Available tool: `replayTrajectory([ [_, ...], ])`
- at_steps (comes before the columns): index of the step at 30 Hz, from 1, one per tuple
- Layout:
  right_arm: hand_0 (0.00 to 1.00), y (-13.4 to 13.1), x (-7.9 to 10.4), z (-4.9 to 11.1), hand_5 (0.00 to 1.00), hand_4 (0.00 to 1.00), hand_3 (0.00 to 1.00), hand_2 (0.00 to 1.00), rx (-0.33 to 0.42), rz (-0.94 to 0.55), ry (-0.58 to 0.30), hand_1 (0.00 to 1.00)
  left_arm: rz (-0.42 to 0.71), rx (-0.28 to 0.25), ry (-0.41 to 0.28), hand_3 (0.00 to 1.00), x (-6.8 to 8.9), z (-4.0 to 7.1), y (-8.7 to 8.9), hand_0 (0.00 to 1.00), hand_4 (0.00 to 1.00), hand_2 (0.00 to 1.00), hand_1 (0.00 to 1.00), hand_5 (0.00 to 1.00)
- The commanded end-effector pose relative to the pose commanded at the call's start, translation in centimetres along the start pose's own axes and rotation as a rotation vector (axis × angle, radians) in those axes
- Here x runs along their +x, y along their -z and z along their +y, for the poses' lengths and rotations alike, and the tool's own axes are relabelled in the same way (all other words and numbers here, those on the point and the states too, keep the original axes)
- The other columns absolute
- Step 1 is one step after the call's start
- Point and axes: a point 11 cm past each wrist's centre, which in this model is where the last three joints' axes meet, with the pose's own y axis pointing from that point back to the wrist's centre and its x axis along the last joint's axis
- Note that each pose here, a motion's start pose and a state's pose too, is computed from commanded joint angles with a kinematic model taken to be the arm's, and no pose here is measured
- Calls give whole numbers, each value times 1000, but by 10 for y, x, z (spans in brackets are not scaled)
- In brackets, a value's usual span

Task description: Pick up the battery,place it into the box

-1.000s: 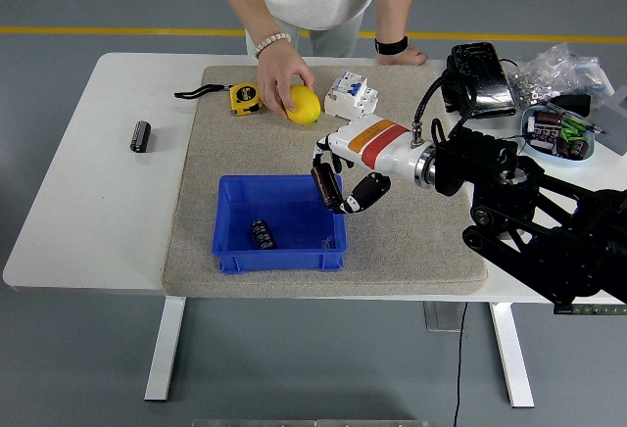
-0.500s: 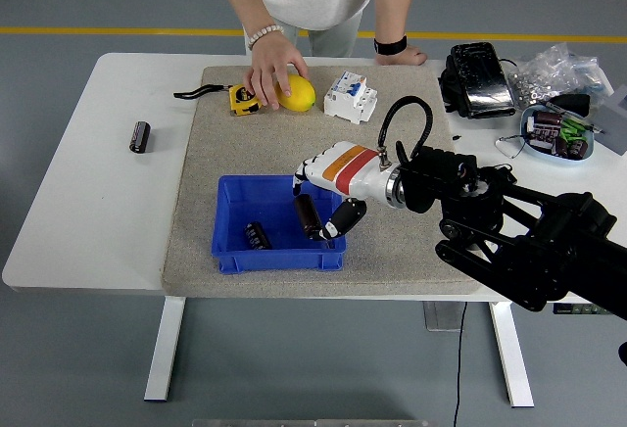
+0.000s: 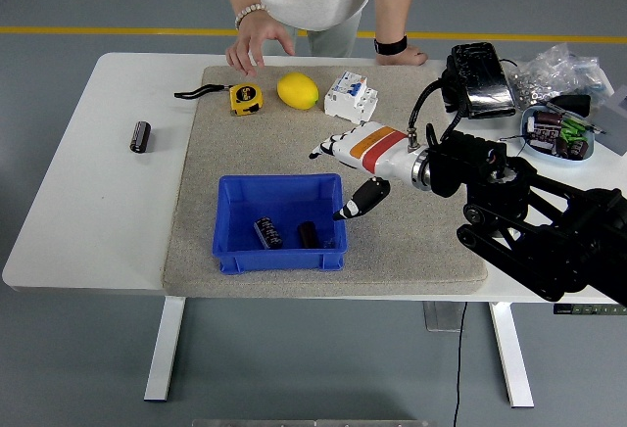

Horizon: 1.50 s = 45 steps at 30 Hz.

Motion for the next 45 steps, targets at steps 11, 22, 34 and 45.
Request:
replayTrajectory([
  [11,732,-74,-36,47,466,998,858,839,-166,-305,-82,747,-10,12,0,671,1,0,5,686,684,736,651,520],
  [22,744,-107,-85,104,514,998,848,822,-270,-922,-363,755,-17,13,11,674,-4,0,5,685,686,743,657,520],
  [34,736,-124,-126,144,643,998,829,809,-400,-1577,-729,746,-33,10,12,675,-3,0,4,685,686,743,659,519],
  [45,731,-122,-139,149,640,998,811,792,-440,-1645,-783,741,-50,13,7,677,0,0,6,685,682,749,660,518],
])
